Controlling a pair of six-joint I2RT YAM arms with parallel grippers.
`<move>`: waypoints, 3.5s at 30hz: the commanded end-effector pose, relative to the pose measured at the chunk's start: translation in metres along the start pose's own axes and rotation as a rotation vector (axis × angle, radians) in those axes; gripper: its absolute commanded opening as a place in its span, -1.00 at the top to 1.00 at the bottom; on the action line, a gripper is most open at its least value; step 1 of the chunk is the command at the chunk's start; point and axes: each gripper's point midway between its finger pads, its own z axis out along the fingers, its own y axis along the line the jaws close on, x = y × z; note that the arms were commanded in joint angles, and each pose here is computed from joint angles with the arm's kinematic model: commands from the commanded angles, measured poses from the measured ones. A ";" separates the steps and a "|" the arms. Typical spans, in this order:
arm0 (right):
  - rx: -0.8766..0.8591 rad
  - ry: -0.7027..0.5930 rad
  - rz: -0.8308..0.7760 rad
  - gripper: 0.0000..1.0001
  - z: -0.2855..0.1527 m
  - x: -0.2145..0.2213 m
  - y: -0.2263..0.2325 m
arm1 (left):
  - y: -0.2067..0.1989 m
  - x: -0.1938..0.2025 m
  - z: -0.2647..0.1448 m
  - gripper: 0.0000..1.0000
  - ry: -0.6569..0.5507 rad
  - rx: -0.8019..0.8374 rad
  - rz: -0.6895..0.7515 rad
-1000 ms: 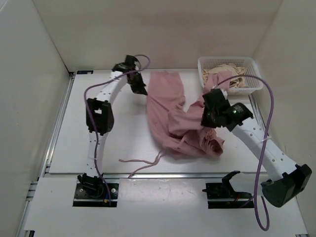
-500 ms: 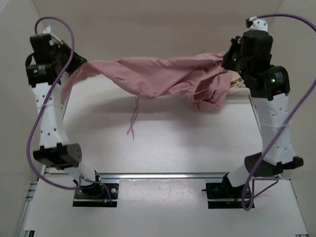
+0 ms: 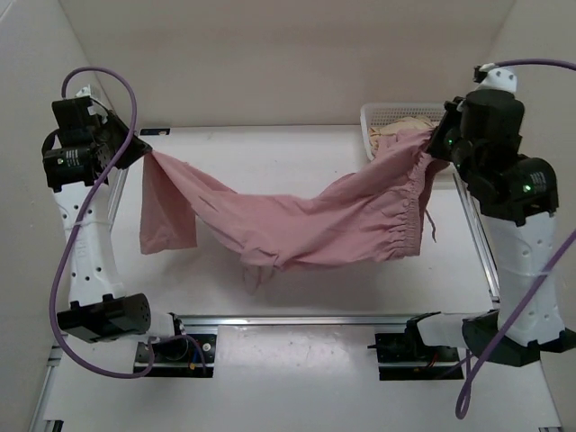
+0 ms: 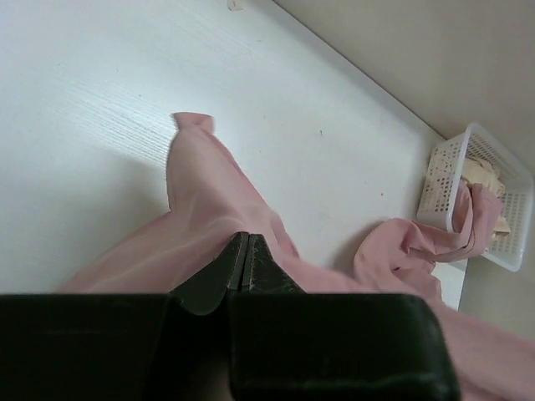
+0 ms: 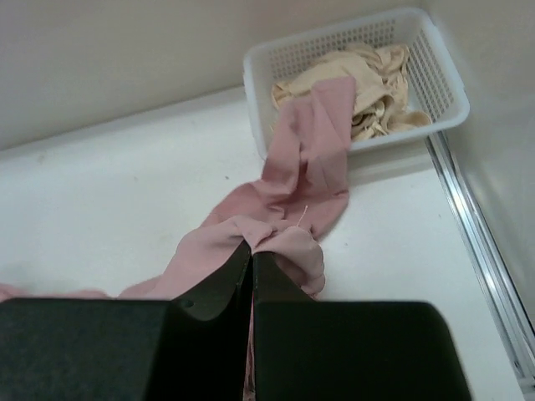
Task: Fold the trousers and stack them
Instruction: Flatten the trousers out
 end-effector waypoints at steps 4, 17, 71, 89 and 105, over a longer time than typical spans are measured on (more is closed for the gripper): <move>0.104 0.135 -0.065 1.00 0.083 0.040 -0.011 | 0.014 -0.015 0.045 0.80 -0.004 -0.049 0.001; 0.122 0.512 0.127 -0.60 0.111 0.189 -0.048 | 0.087 0.041 0.072 -0.26 0.184 -0.210 -0.031; 0.127 0.639 0.673 1.00 0.100 0.310 -0.102 | 0.104 0.104 0.128 0.08 0.347 -0.247 -0.140; 0.135 0.668 0.643 1.00 0.091 0.318 -0.110 | 0.216 0.218 0.103 -0.75 0.504 -0.620 -0.394; 0.099 0.560 0.658 1.00 0.111 0.255 -0.115 | 0.186 0.091 0.100 0.79 0.218 -0.583 -0.347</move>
